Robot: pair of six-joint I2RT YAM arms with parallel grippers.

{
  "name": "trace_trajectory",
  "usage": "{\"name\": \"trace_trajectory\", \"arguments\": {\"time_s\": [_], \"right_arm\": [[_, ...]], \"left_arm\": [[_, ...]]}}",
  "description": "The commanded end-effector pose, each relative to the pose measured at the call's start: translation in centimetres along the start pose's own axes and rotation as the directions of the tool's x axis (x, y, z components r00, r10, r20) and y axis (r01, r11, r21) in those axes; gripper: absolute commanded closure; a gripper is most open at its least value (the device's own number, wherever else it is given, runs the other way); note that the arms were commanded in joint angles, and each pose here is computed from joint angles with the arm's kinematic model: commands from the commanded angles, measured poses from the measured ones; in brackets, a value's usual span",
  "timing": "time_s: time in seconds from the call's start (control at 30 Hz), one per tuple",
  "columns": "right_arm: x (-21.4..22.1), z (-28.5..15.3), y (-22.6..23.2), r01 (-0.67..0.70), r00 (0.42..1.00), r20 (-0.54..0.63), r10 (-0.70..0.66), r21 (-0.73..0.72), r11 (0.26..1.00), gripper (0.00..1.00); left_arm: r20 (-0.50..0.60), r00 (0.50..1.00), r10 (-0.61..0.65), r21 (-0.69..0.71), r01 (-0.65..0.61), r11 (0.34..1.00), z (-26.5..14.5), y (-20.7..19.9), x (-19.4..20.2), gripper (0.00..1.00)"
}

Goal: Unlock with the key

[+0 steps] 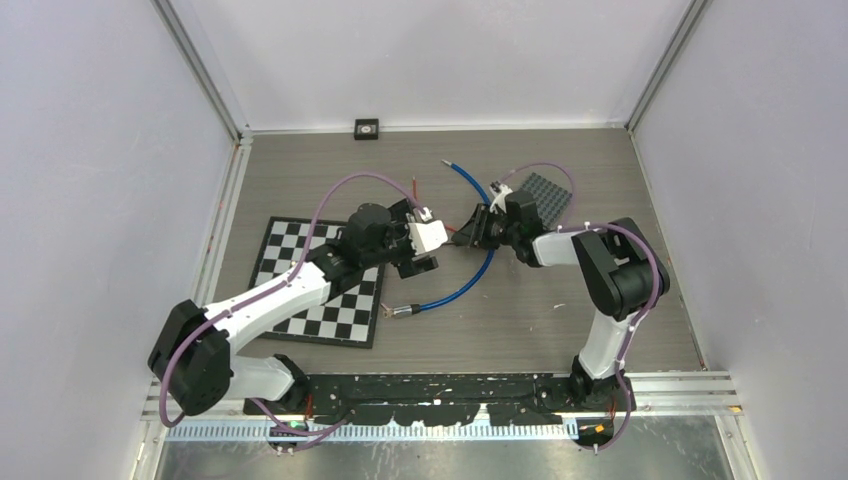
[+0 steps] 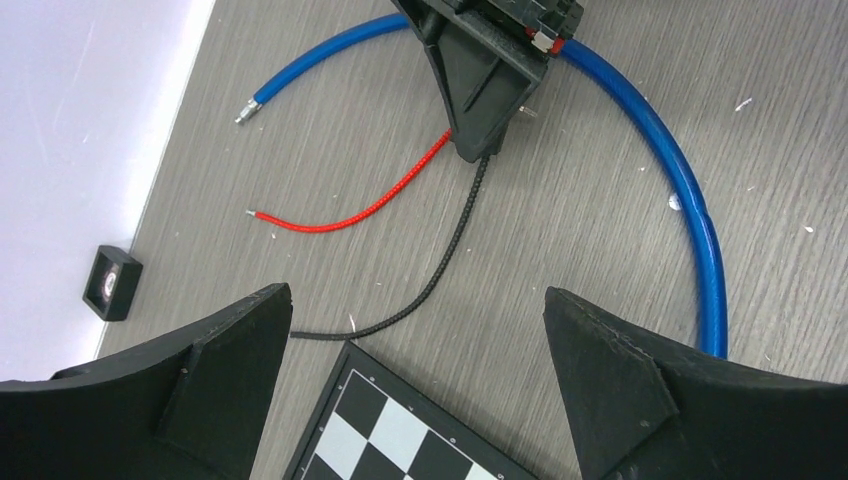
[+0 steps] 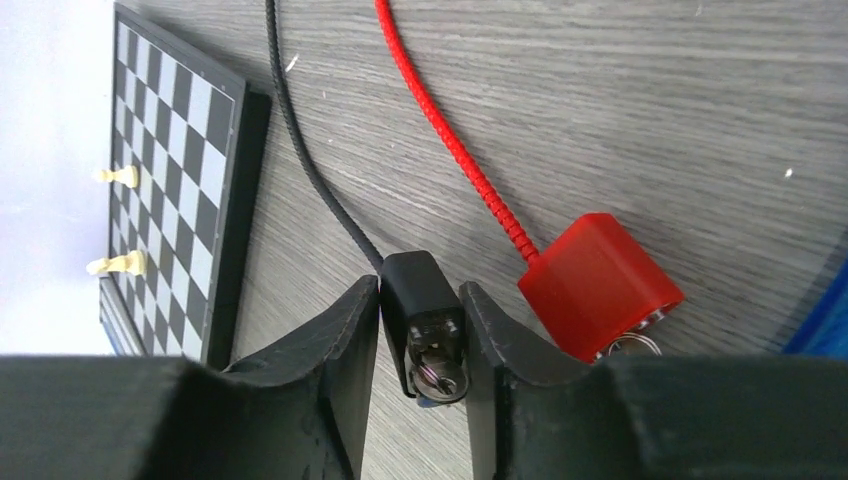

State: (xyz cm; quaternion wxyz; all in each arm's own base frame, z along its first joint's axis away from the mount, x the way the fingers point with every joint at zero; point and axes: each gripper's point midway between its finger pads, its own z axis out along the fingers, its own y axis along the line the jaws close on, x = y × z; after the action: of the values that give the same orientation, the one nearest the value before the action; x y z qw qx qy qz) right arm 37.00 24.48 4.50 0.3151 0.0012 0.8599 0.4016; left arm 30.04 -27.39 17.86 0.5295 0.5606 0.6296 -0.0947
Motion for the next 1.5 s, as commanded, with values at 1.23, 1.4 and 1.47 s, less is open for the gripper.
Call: {"name": "trace_trajectory", "arguments": {"time_s": [1.23, 1.4, 1.47], "right_arm": [[-11.5, -21.0, -3.0, 0.178, 0.946, 0.155, -0.286, 0.488, 0.854, 0.14], [-12.7, -23.2, -1.9, 0.180, 0.918, 0.223, -0.327, 0.502, 0.846, 0.13], [-13.2, -24.3, -1.9, 0.150, 0.903, 0.270, -0.334, 0.531, 0.834, 0.13]], "left_arm": [[-0.037, 0.811, -0.584, -0.335, 0.540, 0.772, -4.6, 8.7, 3.9, 0.00], [0.058, 0.778, -0.626, -0.517, 0.560, 0.648, -8.2, 13.4, 6.4, 0.00], [0.105, 0.758, -0.644, -0.529, 0.591, 0.609, -9.6, 14.3, 6.9, 0.00]]}}
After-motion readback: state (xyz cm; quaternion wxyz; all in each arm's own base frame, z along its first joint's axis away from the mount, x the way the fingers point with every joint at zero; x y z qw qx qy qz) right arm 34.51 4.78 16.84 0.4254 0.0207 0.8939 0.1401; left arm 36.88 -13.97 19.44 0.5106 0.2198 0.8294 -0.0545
